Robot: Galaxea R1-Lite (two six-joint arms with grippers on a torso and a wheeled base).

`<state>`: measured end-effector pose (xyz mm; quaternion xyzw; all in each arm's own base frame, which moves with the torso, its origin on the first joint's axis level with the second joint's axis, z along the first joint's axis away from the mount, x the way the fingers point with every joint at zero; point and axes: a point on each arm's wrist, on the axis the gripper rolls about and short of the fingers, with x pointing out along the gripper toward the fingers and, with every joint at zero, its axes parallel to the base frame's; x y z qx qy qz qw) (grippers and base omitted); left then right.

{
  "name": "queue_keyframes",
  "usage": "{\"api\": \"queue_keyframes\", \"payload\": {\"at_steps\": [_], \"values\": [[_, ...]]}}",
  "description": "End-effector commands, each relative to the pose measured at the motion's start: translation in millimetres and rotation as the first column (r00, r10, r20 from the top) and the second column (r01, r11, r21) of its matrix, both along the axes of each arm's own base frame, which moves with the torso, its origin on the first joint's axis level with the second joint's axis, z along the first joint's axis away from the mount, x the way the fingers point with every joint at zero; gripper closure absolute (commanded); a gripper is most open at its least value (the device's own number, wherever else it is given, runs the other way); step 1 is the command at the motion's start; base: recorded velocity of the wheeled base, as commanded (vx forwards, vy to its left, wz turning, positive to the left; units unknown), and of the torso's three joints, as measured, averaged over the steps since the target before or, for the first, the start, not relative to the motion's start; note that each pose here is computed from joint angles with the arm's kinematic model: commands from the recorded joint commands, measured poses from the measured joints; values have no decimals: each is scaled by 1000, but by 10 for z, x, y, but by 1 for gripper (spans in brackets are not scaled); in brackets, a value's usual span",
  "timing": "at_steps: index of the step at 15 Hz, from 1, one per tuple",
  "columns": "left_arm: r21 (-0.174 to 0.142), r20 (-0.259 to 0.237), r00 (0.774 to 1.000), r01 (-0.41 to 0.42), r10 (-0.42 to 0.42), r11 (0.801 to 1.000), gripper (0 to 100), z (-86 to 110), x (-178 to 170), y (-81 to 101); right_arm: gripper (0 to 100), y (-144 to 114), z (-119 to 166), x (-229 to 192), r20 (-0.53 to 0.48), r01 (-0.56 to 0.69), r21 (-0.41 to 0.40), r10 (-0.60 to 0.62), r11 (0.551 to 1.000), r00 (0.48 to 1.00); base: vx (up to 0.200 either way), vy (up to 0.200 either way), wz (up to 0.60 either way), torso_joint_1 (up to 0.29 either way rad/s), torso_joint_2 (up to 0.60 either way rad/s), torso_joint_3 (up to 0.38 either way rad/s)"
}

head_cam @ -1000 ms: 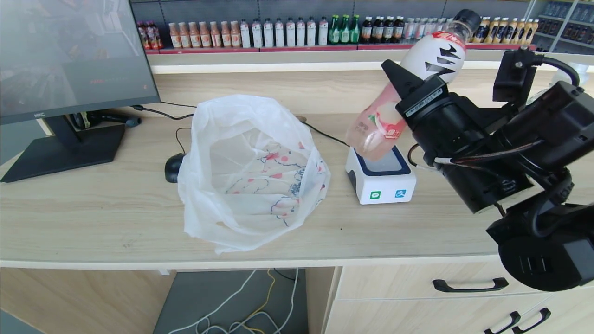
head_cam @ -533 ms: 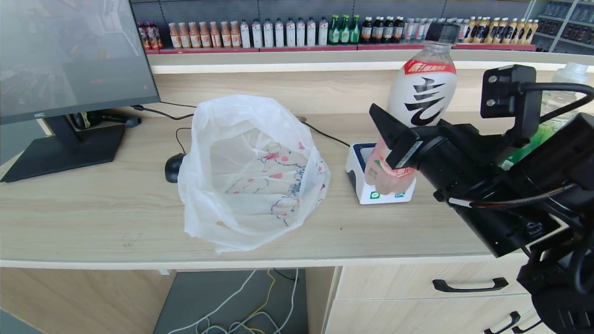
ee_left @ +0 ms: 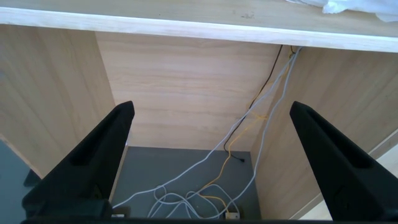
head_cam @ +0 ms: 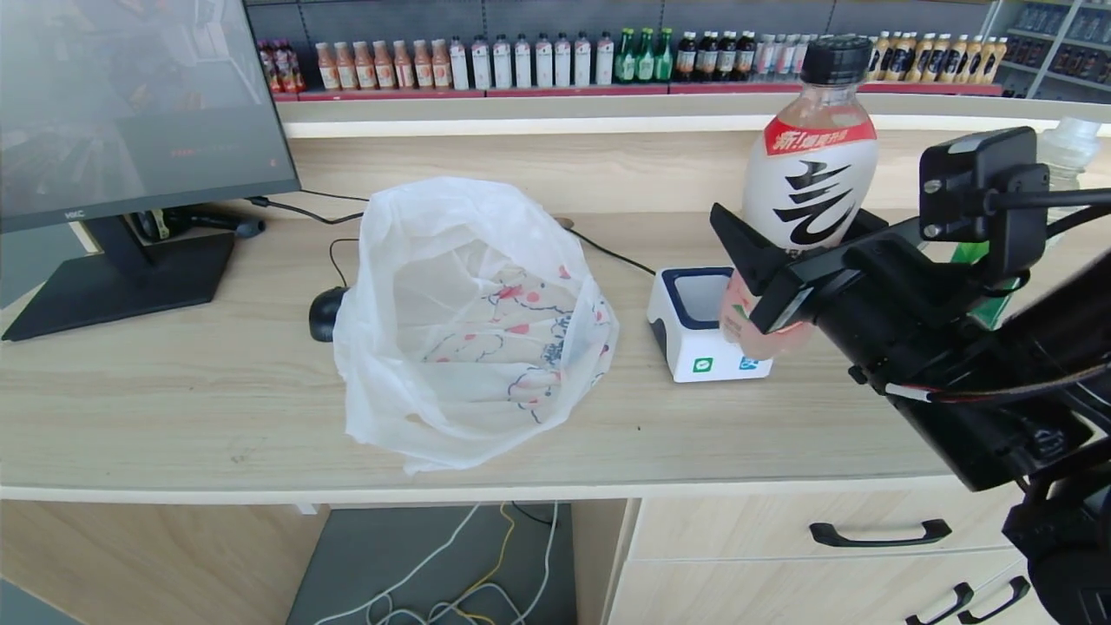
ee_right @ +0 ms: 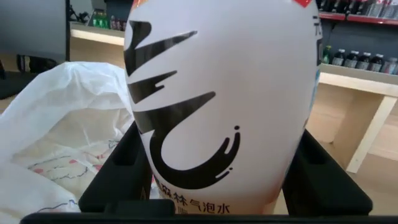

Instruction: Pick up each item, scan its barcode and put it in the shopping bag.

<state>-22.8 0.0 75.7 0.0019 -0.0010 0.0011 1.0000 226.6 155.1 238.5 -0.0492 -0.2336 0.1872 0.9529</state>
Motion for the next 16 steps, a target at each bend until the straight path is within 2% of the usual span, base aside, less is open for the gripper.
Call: {"api": "queue_keyframes", "payload": {"at_steps": [1, 3, 5, 8, 16], "values": [[1, 1, 1000, -1, 1, 1000, 0, 1, 0, 0, 100, -106, -29, 95, -2, 27, -12, -27, 1000, 1000, 0, 0, 0, 0, 0, 0], [1, 1, 1000, 1, -1, 1000, 0, 1, 0, 0, 100, -172, 7, 138, -13, 35, 50, -35, 998, 999, 0, 0, 0, 0, 0, 0], [-1, 1, 1000, -1, 1, 1000, 0, 1, 0, 0, 100, -290, 16, 151, 7, 85, 34, -85, 996, 996, 0, 0, 0, 0, 0, 0], [-1, 1, 1000, -1, 1, 1000, 0, 1, 0, 0, 100, -306, 42, 112, 33, 88, 33, -89, 996, 995, 0, 0, 0, 0, 0, 0], [-2, 1, 1000, -1, 1, 1000, 0, 1, 0, 0, 100, -304, 140, 125, 70, 79, 82, -85, 993, 994, 0, 200, 0, 2, 2, 3]]}}
